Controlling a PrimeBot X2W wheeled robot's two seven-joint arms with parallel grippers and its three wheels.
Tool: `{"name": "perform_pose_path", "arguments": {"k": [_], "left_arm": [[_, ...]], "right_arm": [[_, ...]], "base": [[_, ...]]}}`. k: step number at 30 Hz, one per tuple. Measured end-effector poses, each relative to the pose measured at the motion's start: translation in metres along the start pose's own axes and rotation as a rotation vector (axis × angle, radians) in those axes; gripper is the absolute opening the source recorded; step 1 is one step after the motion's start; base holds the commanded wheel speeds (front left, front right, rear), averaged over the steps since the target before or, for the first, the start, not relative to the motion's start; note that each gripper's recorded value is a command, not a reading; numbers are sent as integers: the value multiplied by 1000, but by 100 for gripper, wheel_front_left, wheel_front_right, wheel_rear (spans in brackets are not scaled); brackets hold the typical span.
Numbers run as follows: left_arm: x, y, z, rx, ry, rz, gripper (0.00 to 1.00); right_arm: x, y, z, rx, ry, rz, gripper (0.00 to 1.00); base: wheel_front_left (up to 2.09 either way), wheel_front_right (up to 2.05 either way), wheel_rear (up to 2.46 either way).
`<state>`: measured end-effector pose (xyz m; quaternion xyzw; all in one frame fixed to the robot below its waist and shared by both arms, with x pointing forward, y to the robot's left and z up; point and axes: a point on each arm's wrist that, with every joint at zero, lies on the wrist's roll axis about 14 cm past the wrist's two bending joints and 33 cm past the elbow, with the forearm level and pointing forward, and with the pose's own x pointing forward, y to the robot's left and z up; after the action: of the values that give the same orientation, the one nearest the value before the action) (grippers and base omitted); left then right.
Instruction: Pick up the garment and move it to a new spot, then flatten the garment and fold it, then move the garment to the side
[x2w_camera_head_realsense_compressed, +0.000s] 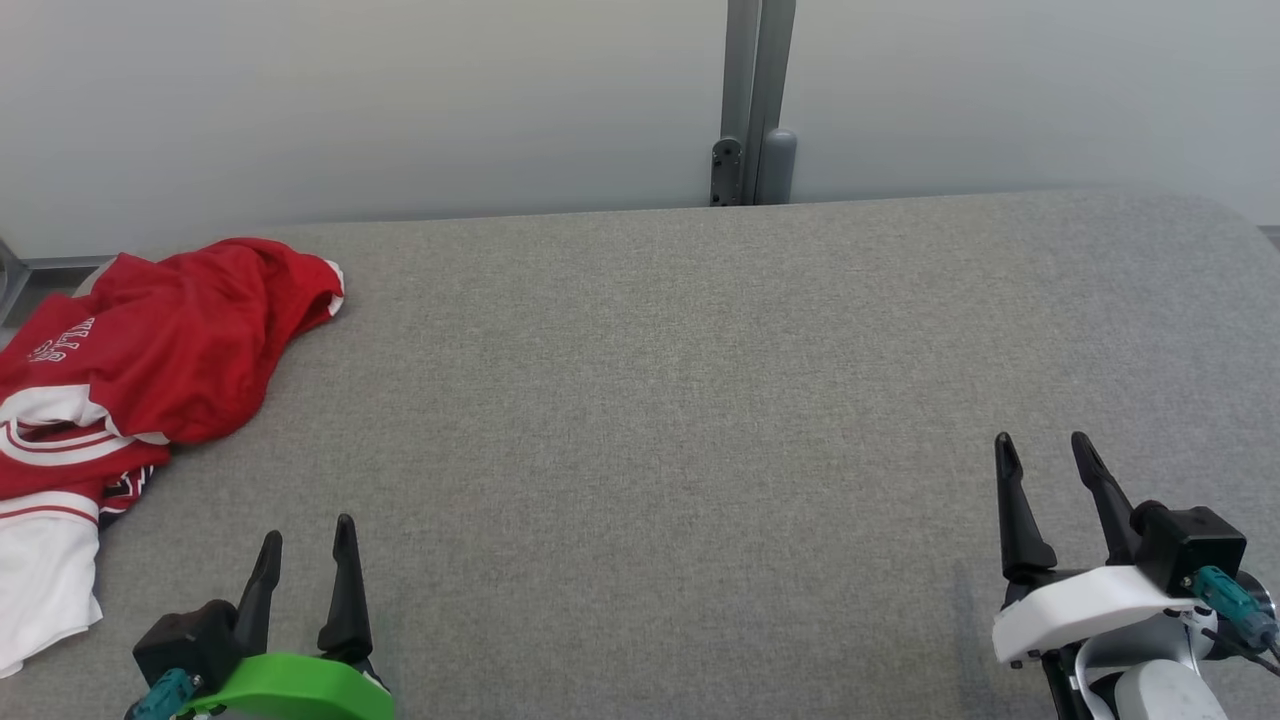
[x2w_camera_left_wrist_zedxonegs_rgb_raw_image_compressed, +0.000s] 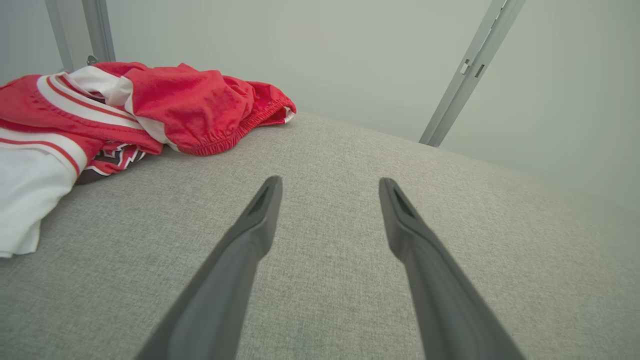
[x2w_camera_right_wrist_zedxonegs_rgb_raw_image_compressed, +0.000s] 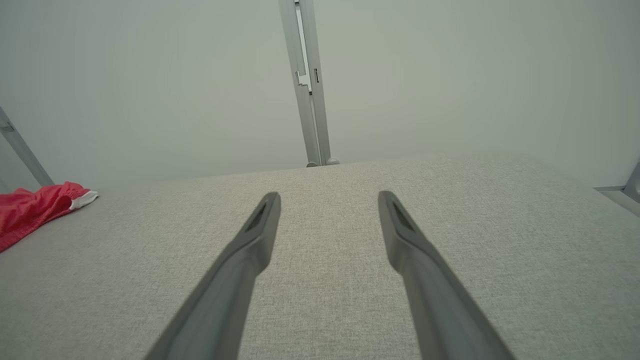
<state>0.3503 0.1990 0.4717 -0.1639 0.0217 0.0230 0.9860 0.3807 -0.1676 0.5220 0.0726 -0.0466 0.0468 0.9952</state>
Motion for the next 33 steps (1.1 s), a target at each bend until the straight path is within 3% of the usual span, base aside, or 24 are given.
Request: {"name": "perform_pose_path", "arguments": {"k": [33], "left_arm": [[-14,4,-7,222,0,-20,100]], "right_arm": [[-9,1,-13,-188,19,33,100]], "base": [[0,0,0]]}}
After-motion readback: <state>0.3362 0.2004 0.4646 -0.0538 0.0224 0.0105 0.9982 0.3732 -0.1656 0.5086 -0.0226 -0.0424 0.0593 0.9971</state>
